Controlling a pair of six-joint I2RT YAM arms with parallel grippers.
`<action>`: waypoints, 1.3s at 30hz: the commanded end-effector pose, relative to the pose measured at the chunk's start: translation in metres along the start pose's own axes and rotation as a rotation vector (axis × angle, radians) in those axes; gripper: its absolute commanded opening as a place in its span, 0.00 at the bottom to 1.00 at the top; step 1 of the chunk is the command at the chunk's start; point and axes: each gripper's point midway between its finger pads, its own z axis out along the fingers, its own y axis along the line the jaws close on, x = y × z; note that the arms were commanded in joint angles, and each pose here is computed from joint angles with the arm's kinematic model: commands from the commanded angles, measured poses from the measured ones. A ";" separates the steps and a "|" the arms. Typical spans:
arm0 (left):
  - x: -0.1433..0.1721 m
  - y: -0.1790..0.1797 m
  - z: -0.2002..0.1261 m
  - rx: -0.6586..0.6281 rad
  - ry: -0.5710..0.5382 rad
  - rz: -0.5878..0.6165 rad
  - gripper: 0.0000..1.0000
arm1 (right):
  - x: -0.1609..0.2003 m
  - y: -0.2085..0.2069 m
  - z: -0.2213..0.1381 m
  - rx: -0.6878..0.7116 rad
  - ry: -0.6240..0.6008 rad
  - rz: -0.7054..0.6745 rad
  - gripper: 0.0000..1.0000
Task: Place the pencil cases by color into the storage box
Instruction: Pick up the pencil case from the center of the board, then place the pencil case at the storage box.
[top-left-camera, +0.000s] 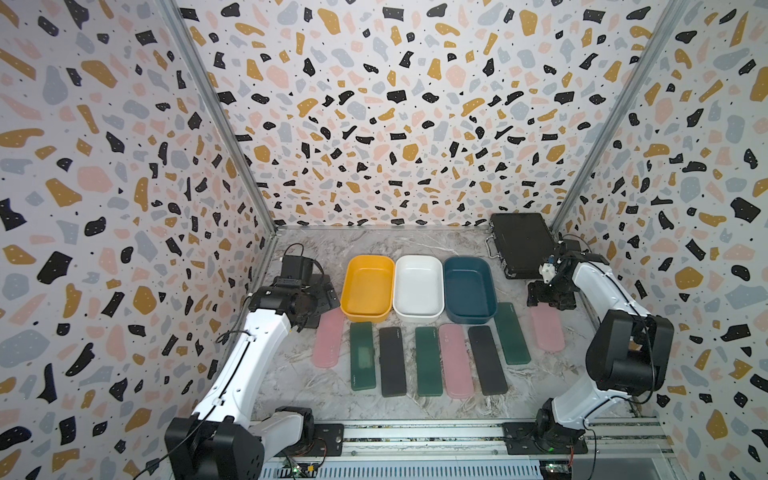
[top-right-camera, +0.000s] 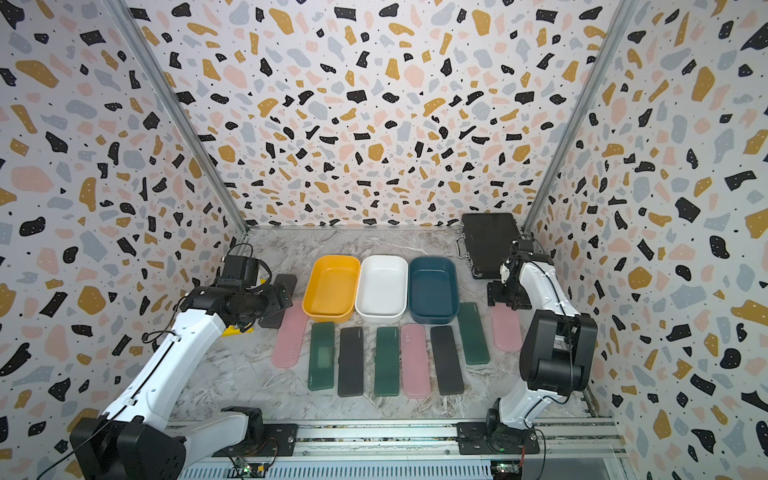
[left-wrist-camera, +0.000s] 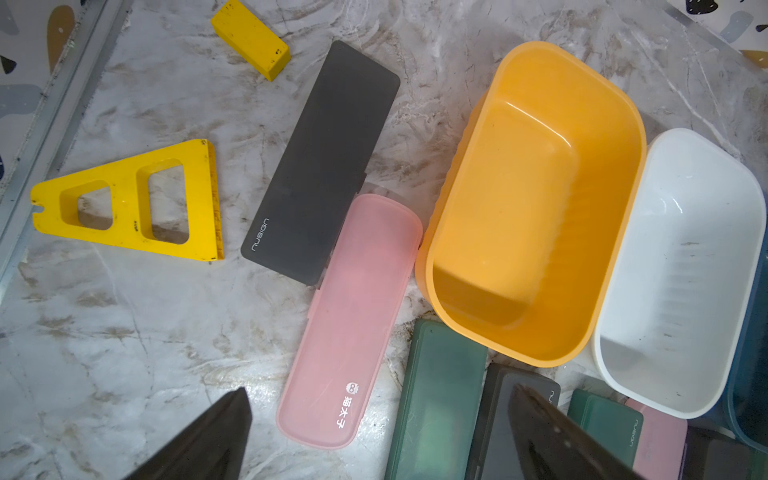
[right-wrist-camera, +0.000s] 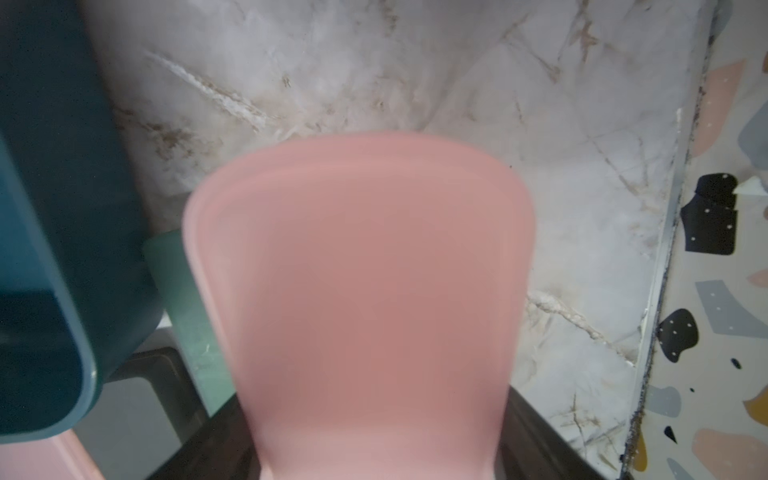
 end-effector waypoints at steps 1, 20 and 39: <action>-0.013 -0.005 -0.011 0.017 -0.056 0.017 1.00 | 0.003 0.008 -0.029 -0.026 -0.028 0.043 0.63; -0.007 0.002 -0.014 -0.017 -0.035 0.083 1.00 | -0.016 0.088 -0.067 -0.042 -0.108 0.009 0.61; 0.003 -0.004 -0.028 0.034 -0.008 0.044 1.00 | -0.056 0.212 -0.048 -0.072 -0.132 -0.089 0.60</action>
